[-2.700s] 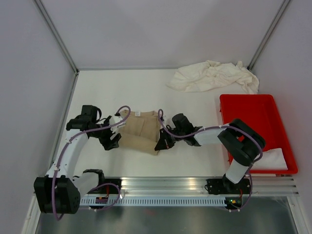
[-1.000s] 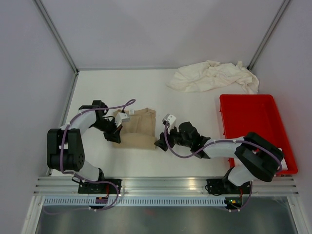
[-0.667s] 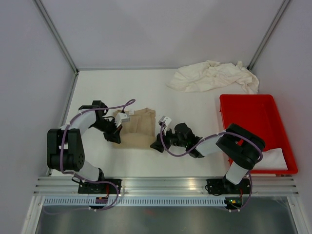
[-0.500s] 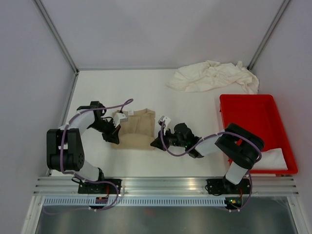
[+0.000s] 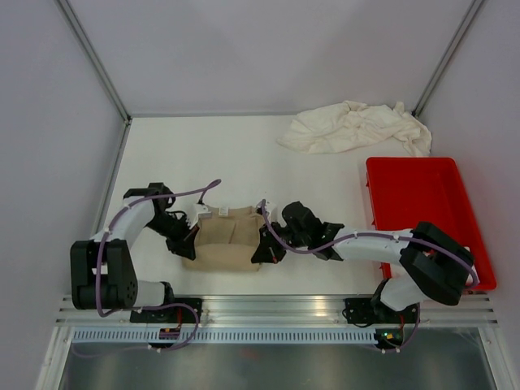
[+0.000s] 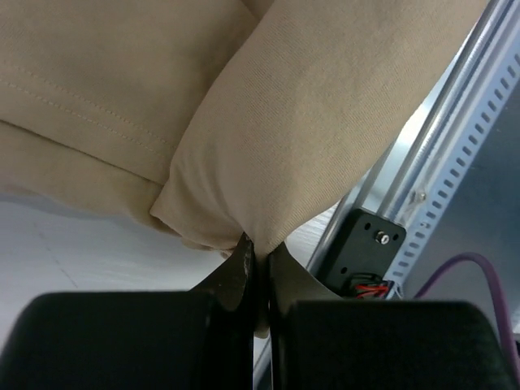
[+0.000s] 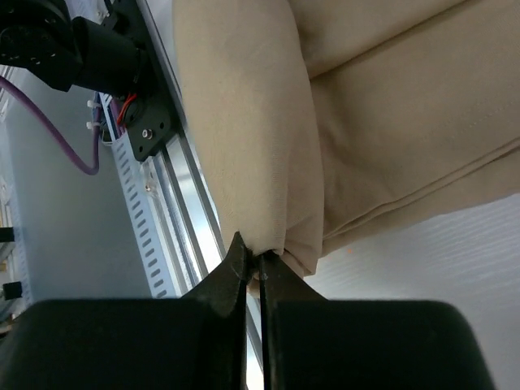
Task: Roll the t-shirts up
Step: Roll the tshirt
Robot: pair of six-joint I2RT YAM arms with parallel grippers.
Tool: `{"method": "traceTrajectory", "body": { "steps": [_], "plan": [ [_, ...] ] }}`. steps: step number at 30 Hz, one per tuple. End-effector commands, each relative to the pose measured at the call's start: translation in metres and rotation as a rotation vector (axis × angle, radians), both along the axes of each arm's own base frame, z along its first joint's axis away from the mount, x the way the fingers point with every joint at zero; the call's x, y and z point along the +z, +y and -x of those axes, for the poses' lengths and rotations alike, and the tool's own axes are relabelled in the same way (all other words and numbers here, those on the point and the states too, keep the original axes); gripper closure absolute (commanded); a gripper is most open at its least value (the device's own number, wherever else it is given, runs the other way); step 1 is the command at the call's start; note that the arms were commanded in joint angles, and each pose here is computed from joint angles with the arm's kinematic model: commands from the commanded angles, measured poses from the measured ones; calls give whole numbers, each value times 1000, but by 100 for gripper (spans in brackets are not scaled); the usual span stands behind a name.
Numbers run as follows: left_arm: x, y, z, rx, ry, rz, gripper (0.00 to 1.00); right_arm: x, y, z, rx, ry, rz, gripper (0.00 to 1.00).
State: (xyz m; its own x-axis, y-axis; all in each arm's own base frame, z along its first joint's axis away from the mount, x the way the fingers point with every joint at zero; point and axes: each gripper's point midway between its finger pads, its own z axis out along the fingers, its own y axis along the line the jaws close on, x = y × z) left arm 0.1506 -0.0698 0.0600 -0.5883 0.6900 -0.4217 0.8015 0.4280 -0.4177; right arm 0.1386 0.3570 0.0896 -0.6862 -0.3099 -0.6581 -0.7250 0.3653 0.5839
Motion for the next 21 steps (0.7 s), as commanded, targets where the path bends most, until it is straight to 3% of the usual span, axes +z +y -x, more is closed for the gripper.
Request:
{"method": "traceTrajectory", "body": {
  "steps": [1,4,9,13,15,21],
  "plan": [
    [-3,7,12,34,79,-44,98,-15,-2,17,17,149,41,100],
    [-12,10,6,94,159,-65,98,-22,4,8,9,200,21,100],
    [-30,23,-22,207,197,-154,96,-43,-19,-41,-193,240,1,97],
    [-28,17,-31,233,194,-126,92,-44,-18,-57,-229,183,14,79],
    [-28,16,-31,241,201,-118,91,-36,-17,-63,-228,137,13,66],
    [-28,14,-29,250,207,-110,91,2,-58,-95,-350,-206,182,59]
  ]
}}
